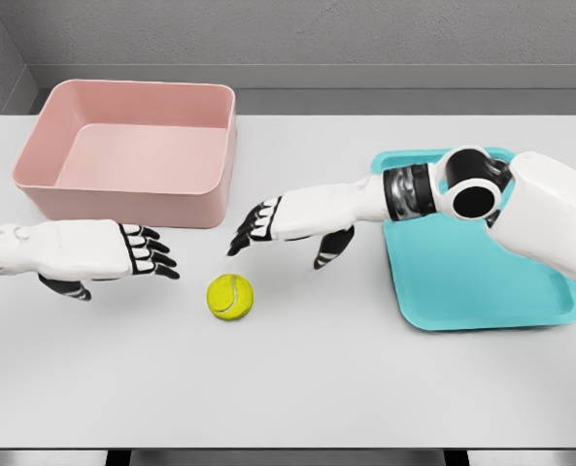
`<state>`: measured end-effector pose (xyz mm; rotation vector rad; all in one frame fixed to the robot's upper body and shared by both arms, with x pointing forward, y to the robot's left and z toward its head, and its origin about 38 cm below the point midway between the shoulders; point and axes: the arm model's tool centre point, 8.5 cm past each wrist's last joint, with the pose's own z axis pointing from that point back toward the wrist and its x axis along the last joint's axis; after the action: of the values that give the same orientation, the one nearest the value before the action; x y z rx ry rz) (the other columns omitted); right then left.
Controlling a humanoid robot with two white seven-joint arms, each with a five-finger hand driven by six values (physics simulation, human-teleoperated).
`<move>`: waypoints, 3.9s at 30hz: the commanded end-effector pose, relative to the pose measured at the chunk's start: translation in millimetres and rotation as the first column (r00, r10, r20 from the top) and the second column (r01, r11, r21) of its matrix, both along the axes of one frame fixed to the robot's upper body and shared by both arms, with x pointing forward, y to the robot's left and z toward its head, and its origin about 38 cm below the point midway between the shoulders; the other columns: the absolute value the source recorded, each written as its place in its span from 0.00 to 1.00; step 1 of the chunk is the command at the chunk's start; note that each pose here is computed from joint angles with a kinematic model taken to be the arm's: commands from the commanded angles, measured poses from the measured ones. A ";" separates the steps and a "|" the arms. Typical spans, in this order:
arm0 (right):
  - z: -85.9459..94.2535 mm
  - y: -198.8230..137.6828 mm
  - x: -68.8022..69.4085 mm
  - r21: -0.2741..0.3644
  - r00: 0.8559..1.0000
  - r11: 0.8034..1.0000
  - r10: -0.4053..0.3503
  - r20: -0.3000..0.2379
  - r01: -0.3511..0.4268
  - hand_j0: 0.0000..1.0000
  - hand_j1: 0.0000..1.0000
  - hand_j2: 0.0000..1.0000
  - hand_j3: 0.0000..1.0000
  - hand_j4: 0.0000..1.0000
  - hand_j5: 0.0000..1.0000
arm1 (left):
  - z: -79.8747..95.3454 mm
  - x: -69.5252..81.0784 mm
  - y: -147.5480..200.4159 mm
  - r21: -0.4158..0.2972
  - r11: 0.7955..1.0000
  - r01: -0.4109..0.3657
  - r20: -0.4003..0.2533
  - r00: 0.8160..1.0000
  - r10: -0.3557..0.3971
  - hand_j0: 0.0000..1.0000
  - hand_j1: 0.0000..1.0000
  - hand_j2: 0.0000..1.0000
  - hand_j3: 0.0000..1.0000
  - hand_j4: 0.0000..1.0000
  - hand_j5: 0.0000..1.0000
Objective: Put the tennis from the blue tray into the pink basket with both arms
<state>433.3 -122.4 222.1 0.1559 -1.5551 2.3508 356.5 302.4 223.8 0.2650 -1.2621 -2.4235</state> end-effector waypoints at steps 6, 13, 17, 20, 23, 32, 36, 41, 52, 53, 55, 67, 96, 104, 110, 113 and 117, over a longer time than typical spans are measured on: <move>27.1 -63.0 16.5 -0.058 0.991 0.992 -0.110 0.070 0.114 1.00 1.00 1.00 1.00 1.00 1.00 | -10.1 3.7 -57.6 -0.152 0.984 0.095 -0.015 0.995 -0.098 1.00 1.00 1.00 1.00 1.00 1.00; 46.2 -113.4 24.8 0.130 0.952 0.956 -0.280 0.128 0.264 1.00 1.00 1.00 1.00 1.00 1.00 | -5.1 9.2 -83.5 -0.165 0.975 0.151 0.027 0.989 -0.148 1.00 1.00 1.00 1.00 1.00 1.00; 49.2 -134.5 26.0 0.119 0.937 0.944 -0.322 0.138 0.307 1.00 1.00 1.00 1.00 1.00 1.00 | -9.3 8.1 -99.2 -0.178 0.967 0.182 0.033 0.983 -0.179 1.00 1.00 1.00 1.00 1.00 1.00; 45.8 -154.0 24.5 0.135 0.920 0.925 -0.371 0.127 0.355 1.00 1.00 1.00 1.00 1.00 1.00 | -11.8 7.0 -103.0 -0.182 0.965 0.188 0.031 0.982 -0.186 1.00 1.00 1.00 1.00 1.00 1.00; 49.2 -159.3 27.2 0.150 0.911 0.916 -0.391 0.130 0.371 1.00 1.00 1.00 1.00 1.00 1.00 | -13.7 6.8 -94.0 -0.162 0.972 0.173 0.024 0.985 -0.171 1.00 1.00 1.00 1.00 1.00 1.00; 53.1 -184.6 24.6 0.176 0.883 0.888 -0.450 0.131 0.426 1.00 1.00 1.00 1.00 1.00 1.00 | -16.6 5.3 -75.4 -0.114 0.983 0.144 0.007 0.990 -0.144 1.00 1.00 1.00 1.00 1.00 1.00; 55.7 -198.3 22.5 0.180 0.868 0.874 -0.477 0.136 0.452 1.00 1.00 1.00 1.00 1.00 1.00 | -18.0 7.0 -86.6 -0.097 0.981 0.170 0.033 0.985 -0.168 1.00 1.00 1.00 1.00 1.00 1.00; 58.1 -201.7 23.5 0.180 0.863 0.870 -0.485 0.139 0.459 1.00 1.00 1.00 1.00 1.00 1.00 | -20.5 8.7 -96.8 -0.077 0.978 0.193 0.063 0.980 -0.189 1.00 1.00 1.00 1.00 1.00 1.00; 52.0 -207.8 24.2 0.172 0.856 0.861 -0.501 0.128 0.478 1.00 1.00 1.00 1.00 1.00 1.00 | -28.4 18.8 -83.7 -0.081 0.987 0.135 0.037 0.990 -0.133 1.00 1.00 1.00 1.00 1.00 1.00; 51.8 -207.1 24.4 0.172 0.857 0.862 -0.500 0.128 0.477 1.00 1.00 1.00 1.00 1.00 1.00 | -28.4 18.8 -84.4 -0.083 0.987 0.136 0.036 0.990 -0.134 1.00 1.00 1.00 1.00 1.00 1.00; 51.1 -212.0 25.5 0.169 0.850 0.855 -0.512 0.126 0.490 1.00 1.00 1.00 1.00 1.00 1.00 | -33.3 15.9 -88.3 -0.089 0.985 0.145 0.023 0.989 -0.143 1.00 1.00 1.00 1.00 1.00 1.00; 47.9 -210.1 26.2 0.168 0.852 0.856 -0.510 0.121 0.489 1.00 1.00 1.00 1.00 1.00 1.00 | -48.9 13.8 -101.2 -0.113 0.982 0.151 -0.006 0.988 -0.152 1.00 1.00 1.00 1.00 1.00 1.00; 42.0 -214.2 24.3 0.157 0.848 0.852 -0.517 0.111 0.499 1.00 1.00 1.00 1.00 1.00 1.00 | -58.3 6.5 -97.4 -0.115 0.983 0.142 -0.031 0.989 -0.147 1.00 1.00 1.00 1.00 1.00 1.00; 41.3 -214.3 24.1 0.157 0.849 0.852 -0.518 0.110 0.499 1.00 1.00 1.00 1.00 1.00 1.00 | -59.1 6.1 -95.8 -0.114 0.984 0.139 -0.033 0.989 -0.143 1.00 1.00 1.00 1.00 1.00 1.00; 41.4 -215.0 23.9 0.156 0.848 0.852 -0.519 0.110 0.501 1.00 1.00 1.00 1.00 1.00 1.00 | -59.5 5.5 -96.1 -0.113 0.984 0.140 -0.033 0.989 -0.144 1.00 1.00 1.00 1.00 1.00 1.00; 42.1 -214.9 24.1 0.157 0.848 0.852 -0.518 0.111 0.500 1.00 1.00 1.00 1.00 1.00 1.00 | -63.0 3.4 -95.6 -0.114 0.984 0.137 -0.042 0.989 -0.143 1.00 1.00 1.00 1.00 1.00 1.00; 42.1 -214.9 24.1 0.157 0.848 0.852 -0.518 0.111 0.500 1.00 1.00 1.00 1.00 1.00 1.00 | -63.5 3.1 -95.0 -0.114 0.984 0.136 -0.044 0.989 -0.142 1.00 1.00 1.00 1.00 1.00 1.00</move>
<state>457.1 -336.9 262.6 -0.3771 -1.5620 1.8879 359.4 207.0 159.6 0.0863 -1.4266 -2.4537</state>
